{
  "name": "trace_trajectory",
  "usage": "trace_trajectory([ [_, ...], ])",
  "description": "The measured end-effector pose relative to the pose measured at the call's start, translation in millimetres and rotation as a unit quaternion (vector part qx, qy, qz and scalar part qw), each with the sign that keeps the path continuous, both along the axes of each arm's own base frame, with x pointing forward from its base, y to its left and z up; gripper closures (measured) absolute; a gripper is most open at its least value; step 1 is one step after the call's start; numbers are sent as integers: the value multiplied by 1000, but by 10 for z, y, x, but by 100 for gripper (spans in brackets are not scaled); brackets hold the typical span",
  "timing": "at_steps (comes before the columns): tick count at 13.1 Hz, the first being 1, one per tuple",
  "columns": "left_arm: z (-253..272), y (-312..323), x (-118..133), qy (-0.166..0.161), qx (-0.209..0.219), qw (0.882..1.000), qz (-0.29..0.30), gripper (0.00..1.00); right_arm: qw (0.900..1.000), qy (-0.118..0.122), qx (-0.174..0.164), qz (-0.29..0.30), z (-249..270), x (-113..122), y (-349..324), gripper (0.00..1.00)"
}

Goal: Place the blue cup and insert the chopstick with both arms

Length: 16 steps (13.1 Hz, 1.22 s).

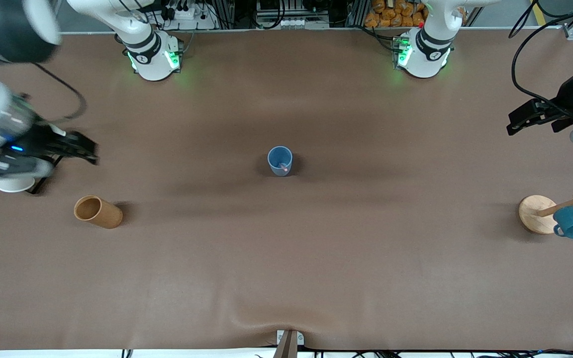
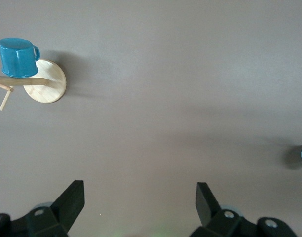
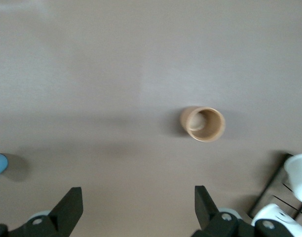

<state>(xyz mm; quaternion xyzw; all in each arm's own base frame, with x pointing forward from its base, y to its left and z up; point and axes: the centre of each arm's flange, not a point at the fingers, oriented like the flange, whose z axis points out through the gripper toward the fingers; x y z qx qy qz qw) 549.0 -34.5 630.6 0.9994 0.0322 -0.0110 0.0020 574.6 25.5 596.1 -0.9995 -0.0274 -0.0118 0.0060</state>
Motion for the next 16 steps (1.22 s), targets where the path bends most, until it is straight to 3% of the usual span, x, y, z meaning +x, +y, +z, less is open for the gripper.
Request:
trace_trajectory([
  [5, 57, -88, -52, -1, 0, 1000, -8, 0, 999, 14, 2, -33, 310, -294, -443, 0],
  [12, 238, -46, -67, -14, 8, 1000, -6, 0, 998, 25, 15, -57, 335, -345, -606, 0],
  [16, 277, -47, -105, -4, 9, 1000, -6, 0, 997, 33, 22, -65, 360, -386, -683, 0],
])
